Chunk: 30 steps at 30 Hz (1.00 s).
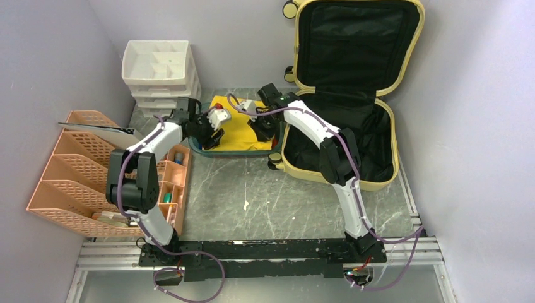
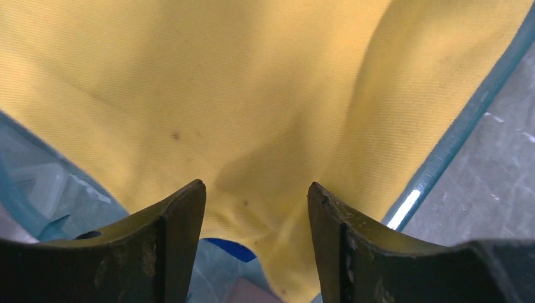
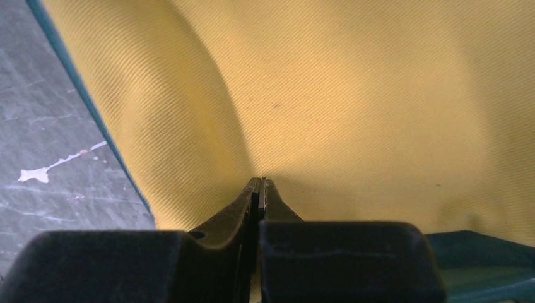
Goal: Open, take out, and arrange the luggage
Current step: Adjust the clothes in the bin.
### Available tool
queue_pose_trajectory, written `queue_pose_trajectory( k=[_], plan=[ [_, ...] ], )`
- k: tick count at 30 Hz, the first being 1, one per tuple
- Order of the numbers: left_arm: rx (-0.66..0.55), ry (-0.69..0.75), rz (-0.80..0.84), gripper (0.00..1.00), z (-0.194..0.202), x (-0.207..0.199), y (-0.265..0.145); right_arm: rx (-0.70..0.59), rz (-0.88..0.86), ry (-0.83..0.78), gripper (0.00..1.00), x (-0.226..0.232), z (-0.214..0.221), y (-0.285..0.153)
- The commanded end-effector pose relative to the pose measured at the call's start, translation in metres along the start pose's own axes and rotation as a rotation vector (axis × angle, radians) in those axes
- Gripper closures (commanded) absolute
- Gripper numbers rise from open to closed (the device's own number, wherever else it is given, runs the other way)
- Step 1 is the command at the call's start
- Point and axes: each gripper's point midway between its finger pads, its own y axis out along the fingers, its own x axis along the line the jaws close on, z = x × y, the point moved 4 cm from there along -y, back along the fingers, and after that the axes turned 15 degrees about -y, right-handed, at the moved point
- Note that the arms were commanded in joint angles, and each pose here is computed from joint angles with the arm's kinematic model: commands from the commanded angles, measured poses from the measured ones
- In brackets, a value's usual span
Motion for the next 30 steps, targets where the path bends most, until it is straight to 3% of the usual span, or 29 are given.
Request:
queue_pose_trajectory(
  k=[1,7,12,19,27,30],
  plan=[
    [-0.105,-0.048,0.107,0.33,-0.049,0.002,-0.030,0.012,0.113,-0.054,0.95,-0.026,-0.021,-0.026],
    [-0.376,-0.013,-0.029,0.26,-0.142,0.040,-0.057,-0.159,0.385,-0.101,0.95,-0.069,-0.076,-0.080],
    [-0.427,-0.086,-0.062,0.34,-0.156,0.063,-0.030,-0.186,0.451,-0.084,0.99,-0.088,-0.077,-0.062],
    [-0.292,-0.088,-0.097,0.39,-0.111,0.051,0.041,-0.177,0.480,0.004,1.00,-0.103,-0.044,-0.002],
    [-0.036,-0.192,-0.498,0.58,-0.028,0.091,0.070,-0.115,0.409,0.055,1.00,-0.097,-0.009,0.044],
    [0.029,-0.239,-0.501,0.58,-0.001,0.090,0.079,-0.111,0.413,0.051,1.00,-0.097,-0.006,0.045]
  ],
)
